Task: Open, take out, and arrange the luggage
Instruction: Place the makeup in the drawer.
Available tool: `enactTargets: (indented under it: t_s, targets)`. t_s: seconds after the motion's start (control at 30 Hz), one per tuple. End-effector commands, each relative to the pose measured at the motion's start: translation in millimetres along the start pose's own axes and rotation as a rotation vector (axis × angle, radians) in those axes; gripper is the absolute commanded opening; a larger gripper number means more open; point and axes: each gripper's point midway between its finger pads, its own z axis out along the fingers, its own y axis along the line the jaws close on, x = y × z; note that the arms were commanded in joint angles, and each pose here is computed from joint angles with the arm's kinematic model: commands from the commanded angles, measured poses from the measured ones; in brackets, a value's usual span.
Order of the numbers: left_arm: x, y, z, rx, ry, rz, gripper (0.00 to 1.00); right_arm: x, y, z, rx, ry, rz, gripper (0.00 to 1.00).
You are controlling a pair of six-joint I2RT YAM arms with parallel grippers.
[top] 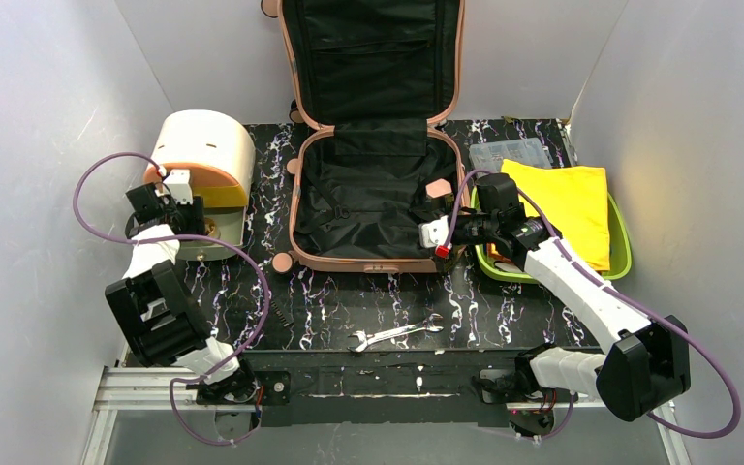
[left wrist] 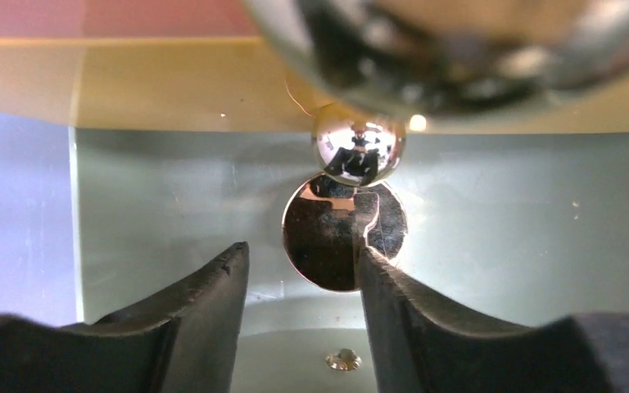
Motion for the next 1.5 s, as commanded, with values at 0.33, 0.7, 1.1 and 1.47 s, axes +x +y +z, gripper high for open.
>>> enactTargets:
  t_s: [0.33,0.7,1.1,1.47]
  targets:
    - [50,-5,11,-0.001,0.162,-0.086,0.46,-10,-5,-4,0.021,-0.03,-0.026,0.99]
    - [65,-4,26,-0.015,0.193,-0.131,0.7,-9,-4,-4,0.021,-0.03,-0.025,0.99]
    - [69,-9,30,-0.005,0.192,-0.168,0.26,-8,-5,-4,0.021,-0.03,-0.021,0.98]
    - [6,7,-28,-0.1,0.012,-0.131,0.57,-12,-9,-5,-0.002,-0.026,-0.003,0.98]
